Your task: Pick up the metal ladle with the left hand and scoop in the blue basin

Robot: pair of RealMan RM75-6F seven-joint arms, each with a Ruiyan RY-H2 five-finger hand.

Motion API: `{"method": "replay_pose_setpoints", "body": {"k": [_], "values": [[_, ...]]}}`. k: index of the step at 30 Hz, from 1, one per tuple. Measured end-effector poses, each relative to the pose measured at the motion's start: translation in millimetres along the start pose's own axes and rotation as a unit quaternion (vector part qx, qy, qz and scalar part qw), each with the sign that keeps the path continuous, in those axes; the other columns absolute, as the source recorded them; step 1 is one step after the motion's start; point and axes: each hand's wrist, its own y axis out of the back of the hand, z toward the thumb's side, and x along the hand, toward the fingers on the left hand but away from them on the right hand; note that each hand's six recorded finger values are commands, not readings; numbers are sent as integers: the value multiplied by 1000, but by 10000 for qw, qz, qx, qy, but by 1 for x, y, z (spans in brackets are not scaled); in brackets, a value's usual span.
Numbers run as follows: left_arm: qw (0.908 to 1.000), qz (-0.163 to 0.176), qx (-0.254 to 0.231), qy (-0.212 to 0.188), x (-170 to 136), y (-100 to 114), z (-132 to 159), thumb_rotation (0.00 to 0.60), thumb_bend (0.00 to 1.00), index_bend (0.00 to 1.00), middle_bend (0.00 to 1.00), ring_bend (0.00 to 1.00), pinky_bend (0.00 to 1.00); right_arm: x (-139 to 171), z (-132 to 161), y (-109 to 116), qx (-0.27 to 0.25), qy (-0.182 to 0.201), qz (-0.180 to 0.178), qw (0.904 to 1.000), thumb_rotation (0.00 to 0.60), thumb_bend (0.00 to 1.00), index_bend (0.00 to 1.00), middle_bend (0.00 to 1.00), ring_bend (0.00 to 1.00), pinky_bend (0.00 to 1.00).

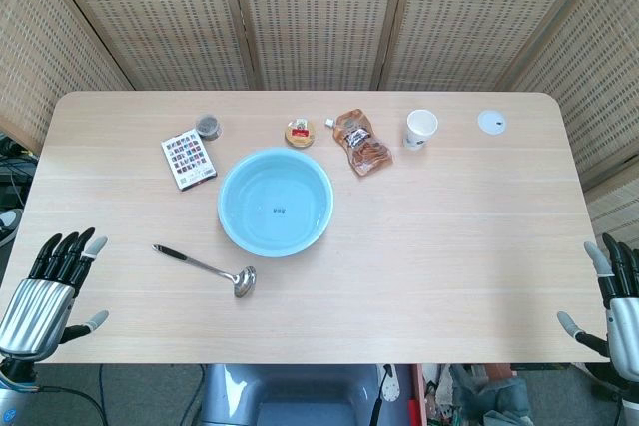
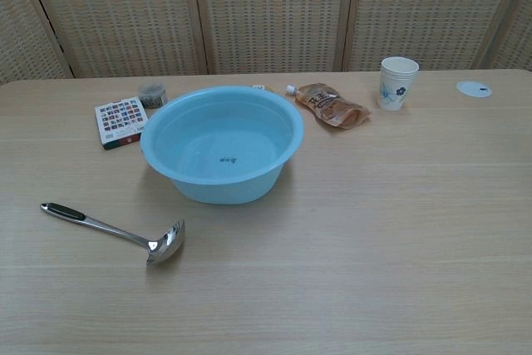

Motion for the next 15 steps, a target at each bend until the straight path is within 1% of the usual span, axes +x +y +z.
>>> {"method": "replay_pose_setpoints", "body": {"k": [5, 9, 12, 15], "values": [[10000, 5, -17, 16, 0, 0, -1, 600, 68, 0, 0, 0, 0, 0, 1, -1, 3, 17, 5, 10000, 600, 0, 0, 0, 0, 0], [10000, -77, -21, 15, 2, -3, -2, 600, 68, 0, 0, 0, 0, -1, 1, -1, 3, 19, 22, 10000, 600, 0, 0, 0, 0, 0], [9998, -219, -1, -9, 6, -8, -2, 600, 68, 0, 0, 0, 0, -2, 1, -3, -15, 14, 56, 10000, 600, 0, 0, 0, 0, 0], [9990, -441, 93, -35, 16, -16, -4, 600, 68, 0, 0, 0, 0, -3, 1, -4, -18, 8, 88, 10000, 600, 0, 0, 0, 0, 0]]}}
